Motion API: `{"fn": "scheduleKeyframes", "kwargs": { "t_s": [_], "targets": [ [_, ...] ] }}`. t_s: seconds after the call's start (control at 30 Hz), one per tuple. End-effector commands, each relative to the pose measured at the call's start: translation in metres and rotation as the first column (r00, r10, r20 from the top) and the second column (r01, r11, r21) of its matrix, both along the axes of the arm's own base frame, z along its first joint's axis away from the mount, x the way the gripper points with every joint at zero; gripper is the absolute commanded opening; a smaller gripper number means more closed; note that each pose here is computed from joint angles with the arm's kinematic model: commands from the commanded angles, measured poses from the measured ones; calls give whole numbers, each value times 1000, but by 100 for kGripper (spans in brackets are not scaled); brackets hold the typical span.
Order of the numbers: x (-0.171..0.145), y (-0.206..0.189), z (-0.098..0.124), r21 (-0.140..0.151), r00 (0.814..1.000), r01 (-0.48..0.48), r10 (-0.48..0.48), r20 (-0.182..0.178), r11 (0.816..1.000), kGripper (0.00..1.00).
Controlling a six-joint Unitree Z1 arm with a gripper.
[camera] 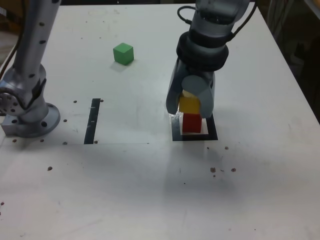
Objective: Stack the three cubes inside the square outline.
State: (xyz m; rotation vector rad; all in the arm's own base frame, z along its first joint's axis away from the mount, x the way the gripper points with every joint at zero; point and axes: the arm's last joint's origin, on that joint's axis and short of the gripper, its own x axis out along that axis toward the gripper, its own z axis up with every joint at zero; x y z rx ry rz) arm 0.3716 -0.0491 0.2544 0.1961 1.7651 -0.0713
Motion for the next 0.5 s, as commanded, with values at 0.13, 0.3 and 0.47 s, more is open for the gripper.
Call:
{"fn": "scheduleKeyframes", "kwargs": {
  "t_s": [0.13, 0.3, 0.47],
  "targets": [
    [5, 1, -10, -17, 1000, 3, -3, -9, 1000, 22],
    [7, 0, -10, -25, 1000, 7, -7, -5, 1000, 28],
    [7, 0, -12, -44, 1000, 16, -16, -12, 999, 50]
  ]
}}
